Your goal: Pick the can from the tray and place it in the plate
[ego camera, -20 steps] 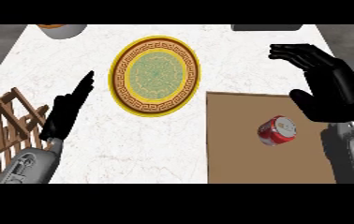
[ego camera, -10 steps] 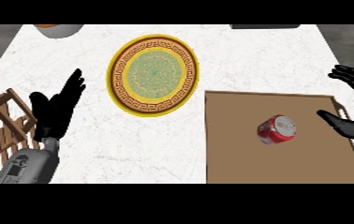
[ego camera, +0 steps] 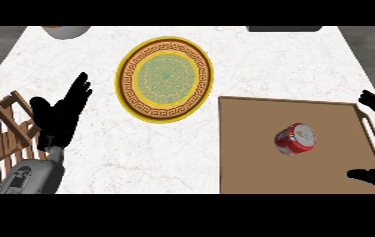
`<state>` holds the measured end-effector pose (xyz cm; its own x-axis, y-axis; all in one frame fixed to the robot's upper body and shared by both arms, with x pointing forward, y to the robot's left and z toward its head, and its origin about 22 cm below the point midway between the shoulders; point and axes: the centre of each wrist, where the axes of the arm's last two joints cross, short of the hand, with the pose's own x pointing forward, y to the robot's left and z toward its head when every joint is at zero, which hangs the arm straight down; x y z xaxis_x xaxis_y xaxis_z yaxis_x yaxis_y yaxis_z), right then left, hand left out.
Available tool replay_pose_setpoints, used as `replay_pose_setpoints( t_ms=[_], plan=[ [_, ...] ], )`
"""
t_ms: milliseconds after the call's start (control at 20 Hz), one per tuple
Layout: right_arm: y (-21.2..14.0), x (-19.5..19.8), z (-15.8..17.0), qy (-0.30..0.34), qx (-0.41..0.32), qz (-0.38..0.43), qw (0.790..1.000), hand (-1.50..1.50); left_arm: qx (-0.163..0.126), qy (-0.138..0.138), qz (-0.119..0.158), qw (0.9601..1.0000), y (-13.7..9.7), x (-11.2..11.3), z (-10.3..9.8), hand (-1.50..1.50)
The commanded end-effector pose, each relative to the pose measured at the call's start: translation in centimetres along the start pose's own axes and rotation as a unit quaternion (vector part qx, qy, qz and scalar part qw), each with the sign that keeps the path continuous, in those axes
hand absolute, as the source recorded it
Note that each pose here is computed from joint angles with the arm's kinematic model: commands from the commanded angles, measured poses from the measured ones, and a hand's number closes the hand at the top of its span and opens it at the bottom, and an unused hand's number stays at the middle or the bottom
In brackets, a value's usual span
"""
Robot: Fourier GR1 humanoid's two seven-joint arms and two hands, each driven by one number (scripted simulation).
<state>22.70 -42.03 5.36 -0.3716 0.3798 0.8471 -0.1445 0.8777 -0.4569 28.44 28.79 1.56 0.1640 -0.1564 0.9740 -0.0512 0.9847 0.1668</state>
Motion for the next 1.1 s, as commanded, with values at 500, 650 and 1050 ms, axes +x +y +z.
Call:
replay_pose_setpoints(
  t_ms=[500,650,1050],
  plan=[
    [0.7,5.1,-3.5,0.099,0.132,0.114,0.980,-1.50,-0.002,0.002,0.003,1.0000,-0.4,0.7,0.6,0.00],
    [0.4,5.9,-3.4,0.109,0.141,0.166,0.970,-1.50,-0.006,0.001,-0.004,1.0000,-0.6,0.5,0.2,0.00],
    [3.7,5.3,-5.0,0.152,0.192,0.224,0.943,-1.50,-0.005,-0.006,-0.012,0.9999,-0.8,0.4,0.3,0.00]
  ],
)
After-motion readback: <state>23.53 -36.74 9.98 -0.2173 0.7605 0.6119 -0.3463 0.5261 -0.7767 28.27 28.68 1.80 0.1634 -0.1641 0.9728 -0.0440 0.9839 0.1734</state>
